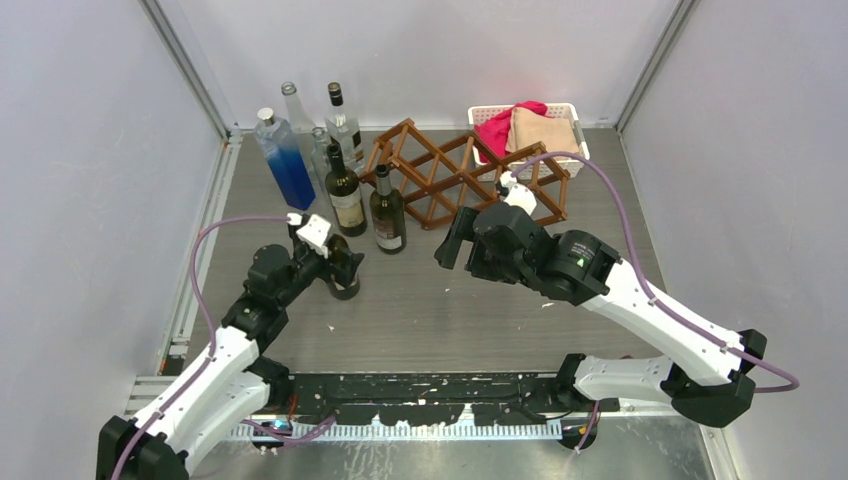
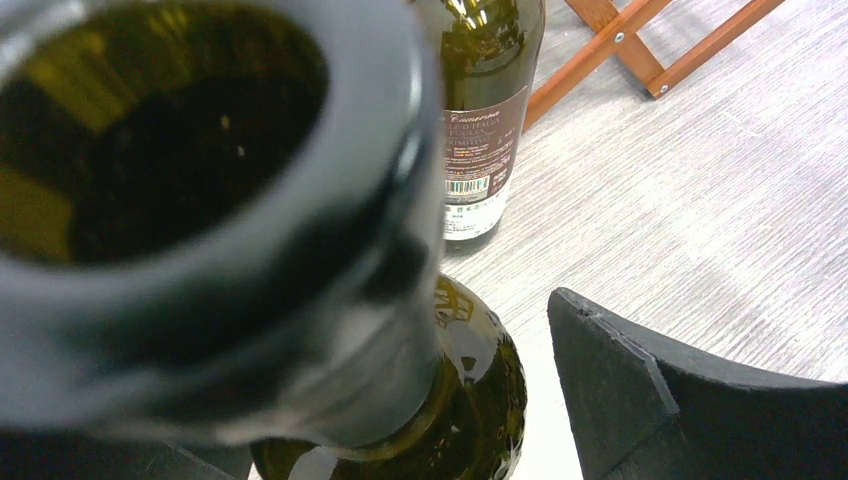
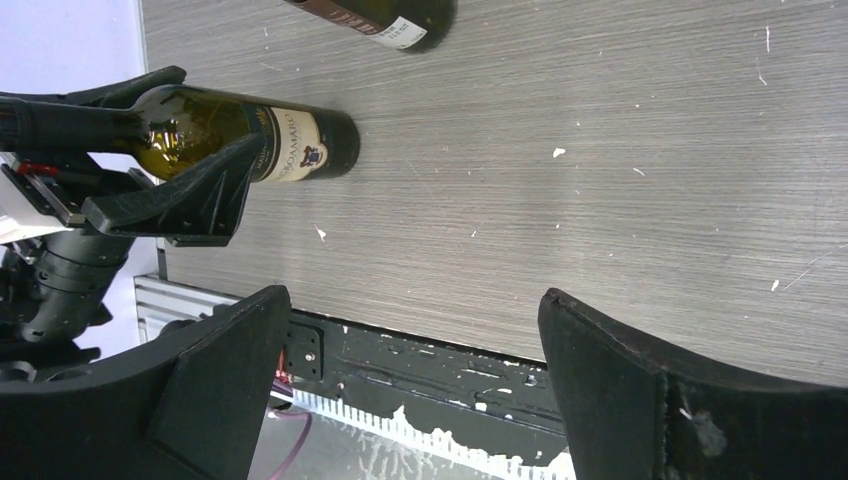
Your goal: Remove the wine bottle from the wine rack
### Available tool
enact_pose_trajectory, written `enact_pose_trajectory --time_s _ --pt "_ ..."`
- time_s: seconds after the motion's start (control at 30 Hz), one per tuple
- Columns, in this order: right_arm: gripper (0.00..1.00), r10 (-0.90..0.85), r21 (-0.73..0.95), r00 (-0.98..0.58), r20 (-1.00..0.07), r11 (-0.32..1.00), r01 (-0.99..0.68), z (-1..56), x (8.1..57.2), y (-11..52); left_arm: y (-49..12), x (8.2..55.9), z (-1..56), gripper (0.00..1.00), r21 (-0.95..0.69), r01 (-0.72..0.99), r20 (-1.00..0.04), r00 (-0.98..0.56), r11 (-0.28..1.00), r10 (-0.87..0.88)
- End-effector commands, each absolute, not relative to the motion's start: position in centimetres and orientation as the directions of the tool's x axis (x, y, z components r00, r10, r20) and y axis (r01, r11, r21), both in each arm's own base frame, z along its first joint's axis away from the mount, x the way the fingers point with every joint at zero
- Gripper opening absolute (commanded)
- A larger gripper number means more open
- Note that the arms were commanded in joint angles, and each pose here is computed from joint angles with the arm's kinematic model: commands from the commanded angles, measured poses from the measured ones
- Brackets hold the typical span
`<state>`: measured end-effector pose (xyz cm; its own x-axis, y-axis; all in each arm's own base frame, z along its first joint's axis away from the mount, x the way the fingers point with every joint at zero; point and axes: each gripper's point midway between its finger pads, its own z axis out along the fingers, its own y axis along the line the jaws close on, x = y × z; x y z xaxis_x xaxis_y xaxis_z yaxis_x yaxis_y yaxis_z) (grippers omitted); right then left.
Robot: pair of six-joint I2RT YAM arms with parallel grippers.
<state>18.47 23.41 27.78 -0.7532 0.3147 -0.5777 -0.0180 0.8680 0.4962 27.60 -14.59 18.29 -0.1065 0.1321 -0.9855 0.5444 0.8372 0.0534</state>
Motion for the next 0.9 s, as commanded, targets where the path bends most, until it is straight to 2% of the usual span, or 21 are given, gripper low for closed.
enact_pose_trajectory --time_s 0.0,0.27,0.53,0.73,0.87 --pt "1.00 0.353 0.514 -0.693 -0.628 0.857 -0.030 29.5 19.5 22.8 -14.1 27.9 21.4 1.00 0.103 0.536 -0.982 -0.079 0.838 0.172" --pt "1.00 0.322 0.476 -0.679 -0.660 0.878 -0.047 29.6 20.1 22.7 -14.6 28.0 24.9 1.00 0.074 0.564 -0.968 -0.158 0.822 0.195" --pt "1.00 0.302 0.432 -0.641 -0.706 0.901 -0.051 30.4 20.2 20.9 -14.6 26.9 31.8 1.00 0.009 0.609 -0.966 -0.201 0.793 0.165" --pt "1.00 0.268 0.318 -0.586 -0.765 0.948 0.019 28.9 21.3 17.5 -10.2 27.4 35.8 0.99 -0.011 0.552 -0.964 -0.227 0.834 0.138" --pt "1.00 0.273 0.271 -0.557 -0.784 0.959 0.088 26.7 22.2 14.9 -5.7 28.0 34.1 0.96 -0.081 0.492 -0.942 -0.323 0.867 0.095"
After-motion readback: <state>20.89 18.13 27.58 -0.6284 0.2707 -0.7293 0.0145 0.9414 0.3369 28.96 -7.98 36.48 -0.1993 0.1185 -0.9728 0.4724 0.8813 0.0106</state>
